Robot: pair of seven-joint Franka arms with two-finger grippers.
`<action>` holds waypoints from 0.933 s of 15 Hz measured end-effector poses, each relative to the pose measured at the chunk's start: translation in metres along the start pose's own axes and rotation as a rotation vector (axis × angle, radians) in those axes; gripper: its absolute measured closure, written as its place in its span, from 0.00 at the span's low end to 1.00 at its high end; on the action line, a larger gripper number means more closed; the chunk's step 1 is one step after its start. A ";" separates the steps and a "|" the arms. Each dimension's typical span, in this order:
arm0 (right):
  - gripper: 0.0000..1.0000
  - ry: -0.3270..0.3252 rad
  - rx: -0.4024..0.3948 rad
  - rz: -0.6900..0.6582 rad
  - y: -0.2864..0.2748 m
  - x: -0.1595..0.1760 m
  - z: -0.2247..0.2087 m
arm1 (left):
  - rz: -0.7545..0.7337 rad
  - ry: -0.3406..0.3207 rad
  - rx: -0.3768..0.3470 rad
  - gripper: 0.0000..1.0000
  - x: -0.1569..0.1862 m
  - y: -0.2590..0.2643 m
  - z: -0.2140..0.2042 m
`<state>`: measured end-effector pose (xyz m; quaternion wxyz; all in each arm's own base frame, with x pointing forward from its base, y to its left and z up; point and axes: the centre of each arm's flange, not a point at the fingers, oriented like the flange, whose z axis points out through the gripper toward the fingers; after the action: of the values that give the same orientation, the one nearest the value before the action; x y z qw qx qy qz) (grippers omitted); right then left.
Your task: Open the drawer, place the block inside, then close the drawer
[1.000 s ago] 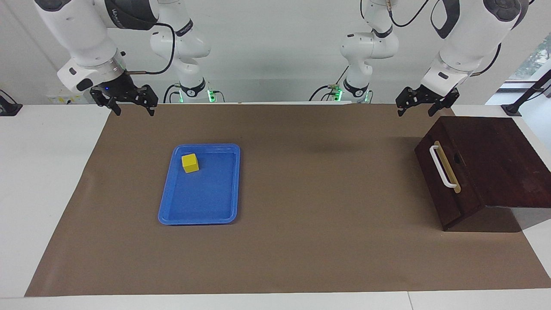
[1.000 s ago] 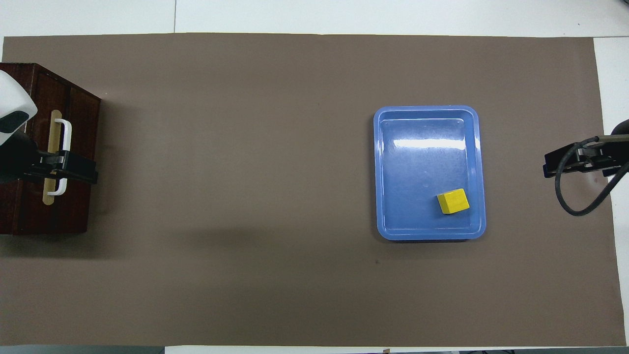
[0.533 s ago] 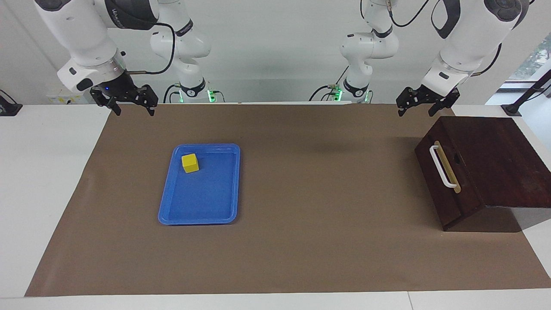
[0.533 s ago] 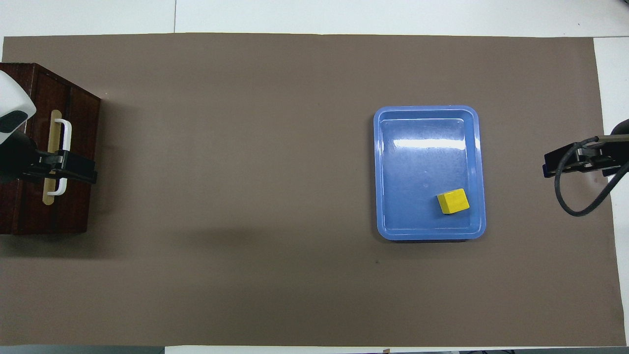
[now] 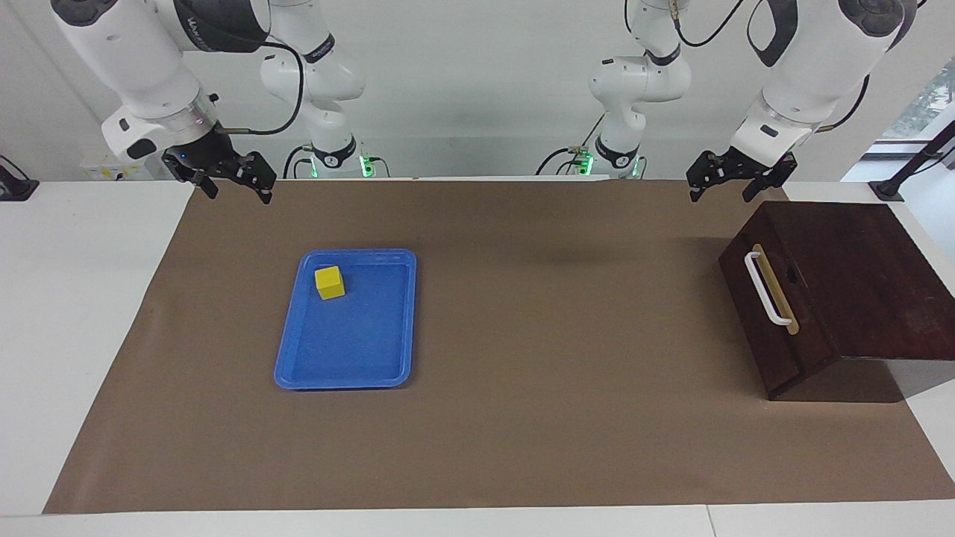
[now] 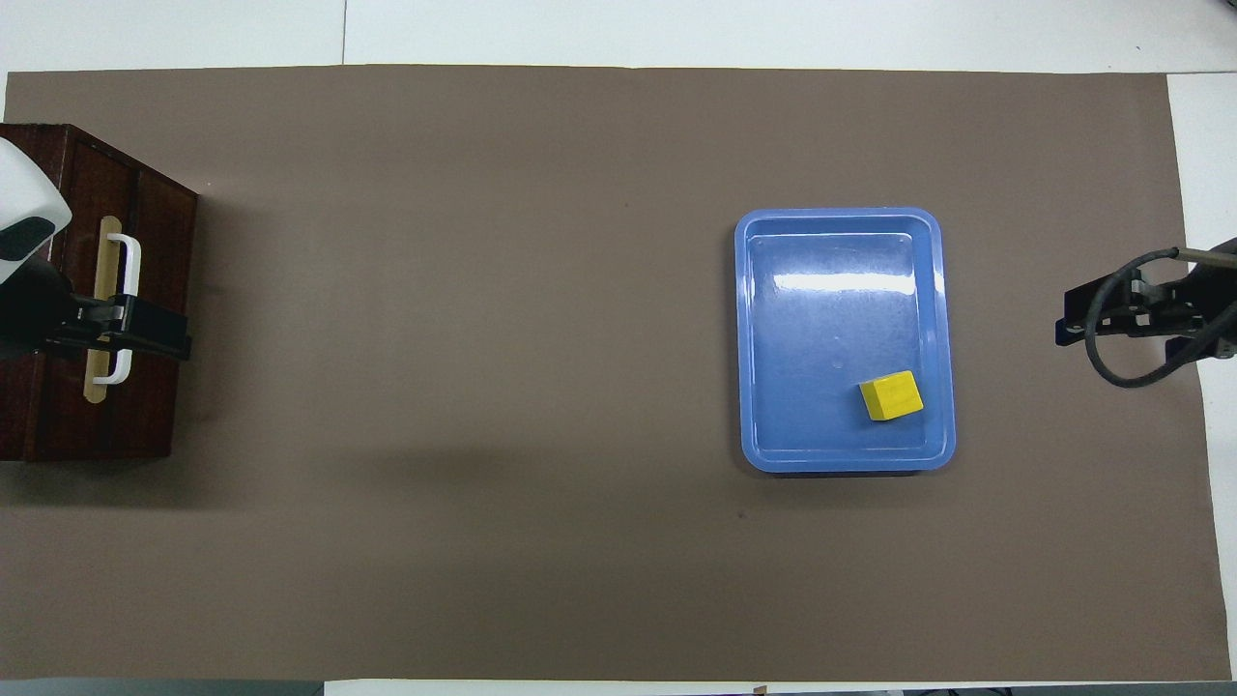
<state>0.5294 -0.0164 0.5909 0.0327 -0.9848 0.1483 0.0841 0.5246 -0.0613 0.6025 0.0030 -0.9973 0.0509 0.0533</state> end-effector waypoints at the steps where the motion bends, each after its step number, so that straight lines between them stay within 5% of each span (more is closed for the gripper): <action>1: 0.00 -0.032 0.033 0.088 0.006 0.000 0.010 | 0.000 0.000 0.000 0.00 0.000 0.000 0.000; 8: 0.00 -0.348 0.253 0.713 0.034 0.022 0.118 | 0.003 0.088 0.044 0.00 0.014 -0.003 0.011; 14: 0.00 -0.545 0.350 0.912 0.062 0.056 0.235 | 0.091 0.203 0.277 0.00 0.050 -0.011 0.065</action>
<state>0.5266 -0.0706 0.3475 0.1930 -0.7435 0.5572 0.3154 0.5683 -0.0543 0.5326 0.1328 -0.9843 0.1027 -0.0550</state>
